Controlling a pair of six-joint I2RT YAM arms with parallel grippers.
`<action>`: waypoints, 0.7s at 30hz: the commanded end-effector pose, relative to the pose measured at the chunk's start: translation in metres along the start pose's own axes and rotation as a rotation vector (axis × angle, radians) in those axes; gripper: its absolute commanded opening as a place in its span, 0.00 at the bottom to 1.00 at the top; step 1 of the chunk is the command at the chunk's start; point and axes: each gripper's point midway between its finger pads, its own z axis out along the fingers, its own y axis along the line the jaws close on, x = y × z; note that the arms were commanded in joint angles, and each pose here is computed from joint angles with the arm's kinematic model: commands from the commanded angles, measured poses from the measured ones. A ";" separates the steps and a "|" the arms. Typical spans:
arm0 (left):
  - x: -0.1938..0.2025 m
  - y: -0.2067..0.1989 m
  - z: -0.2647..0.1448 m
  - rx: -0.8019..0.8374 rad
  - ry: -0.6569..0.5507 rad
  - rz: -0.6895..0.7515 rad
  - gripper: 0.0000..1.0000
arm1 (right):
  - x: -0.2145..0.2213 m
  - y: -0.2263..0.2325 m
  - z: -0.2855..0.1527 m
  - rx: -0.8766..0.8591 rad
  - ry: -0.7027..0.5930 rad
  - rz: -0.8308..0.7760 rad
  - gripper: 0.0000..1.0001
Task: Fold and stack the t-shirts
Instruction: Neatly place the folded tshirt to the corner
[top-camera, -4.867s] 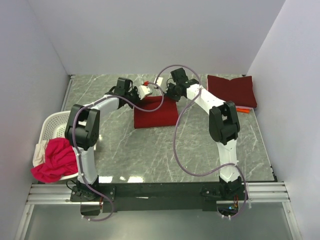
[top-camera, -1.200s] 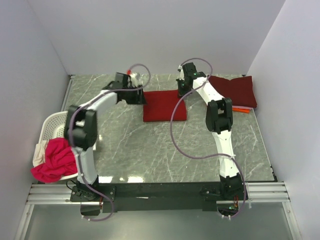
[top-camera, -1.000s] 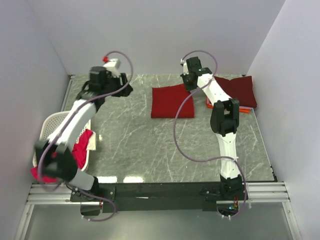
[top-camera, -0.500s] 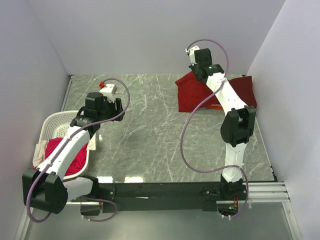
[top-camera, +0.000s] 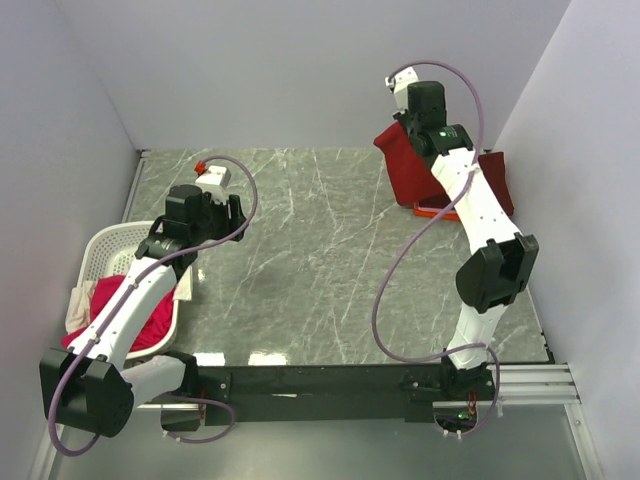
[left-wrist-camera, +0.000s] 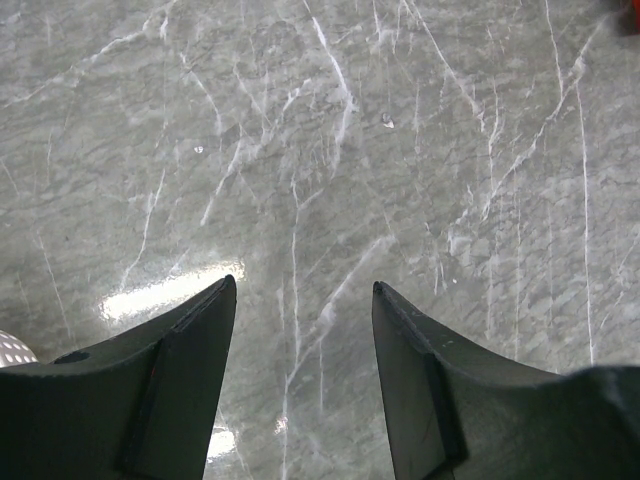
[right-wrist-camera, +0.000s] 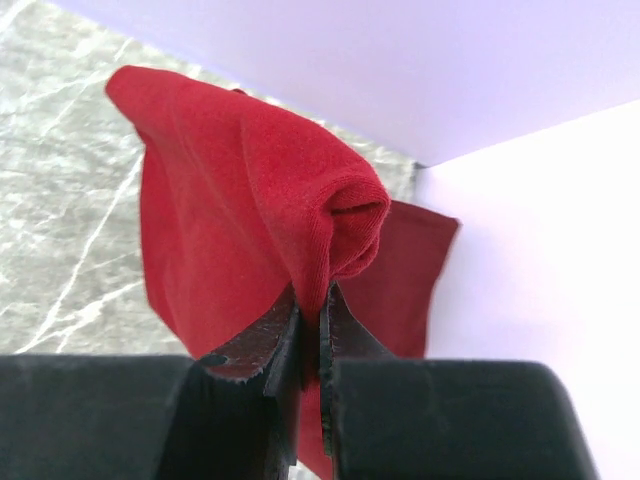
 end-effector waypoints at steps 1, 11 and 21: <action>-0.024 -0.003 -0.007 0.010 -0.082 0.030 0.62 | -0.035 -0.045 -0.040 0.117 -0.120 0.028 0.00; -0.024 -0.004 -0.008 0.012 -0.082 0.035 0.62 | -0.038 -0.067 -0.063 0.160 -0.147 0.036 0.00; -0.022 -0.004 -0.006 0.014 -0.074 0.034 0.62 | -0.021 -0.082 -0.045 0.174 -0.108 0.031 0.00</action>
